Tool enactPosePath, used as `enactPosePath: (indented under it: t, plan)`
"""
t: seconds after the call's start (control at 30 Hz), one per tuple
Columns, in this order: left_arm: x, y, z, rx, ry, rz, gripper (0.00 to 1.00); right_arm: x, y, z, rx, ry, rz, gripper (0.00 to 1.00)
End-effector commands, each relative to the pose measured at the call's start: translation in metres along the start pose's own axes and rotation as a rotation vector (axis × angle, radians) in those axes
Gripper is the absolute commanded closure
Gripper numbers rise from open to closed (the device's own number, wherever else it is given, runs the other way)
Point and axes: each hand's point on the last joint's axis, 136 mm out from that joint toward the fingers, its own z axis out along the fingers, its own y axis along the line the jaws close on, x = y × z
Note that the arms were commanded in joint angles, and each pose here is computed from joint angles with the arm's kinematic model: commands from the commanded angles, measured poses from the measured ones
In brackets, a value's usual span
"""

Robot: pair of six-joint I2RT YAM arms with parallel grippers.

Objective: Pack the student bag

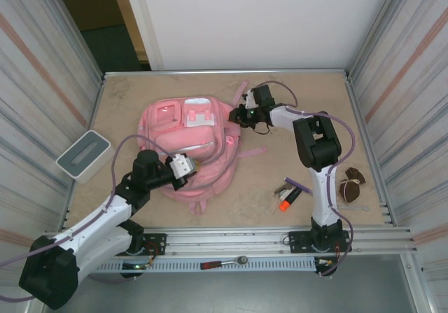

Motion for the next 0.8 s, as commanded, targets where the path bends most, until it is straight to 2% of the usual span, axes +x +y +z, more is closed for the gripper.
enactPosePath:
  t: [0.0, 0.1, 0.3, 0.43, 0.57, 0.63, 0.77]
  plan:
    - [-0.016, 0.030, 0.001, -0.115, -0.015, -0.013, 1.00, -0.011, 0.009, -0.025, -0.055, -0.049, 0.011, 0.93]
    - [-0.010, 0.045, 0.008, -0.169, 0.025, -0.049, 0.98, -0.013, -0.002, -0.057, -0.045, -0.117, 0.036, 1.00]
    - [0.002, 0.081, 0.027, -0.263, 0.111, -0.136, 0.92, 0.016, -0.010, -0.099, 0.023, -0.196, 0.042, 0.99]
    - [0.020, 0.122, 0.017, -0.462, 0.177, -0.256, 0.79, 0.053, -0.004, -0.108, 0.097, -0.218, 0.007, 0.92]
    - [0.037, 0.157, -0.011, -0.665, 0.197, -0.424, 0.52, 0.099, 0.015, -0.102, 0.168, -0.203, -0.089, 0.85]
    - [0.041, 0.167, -0.027, -0.743, 0.213, -0.494, 0.41, 0.120, 0.028, -0.097, 0.198, -0.174, -0.160, 0.78]
    - [0.031, 0.165, -0.048, -0.778, 0.207, -0.599, 0.33, 0.140, 0.041, -0.106, 0.271, -0.144, -0.293, 0.60]
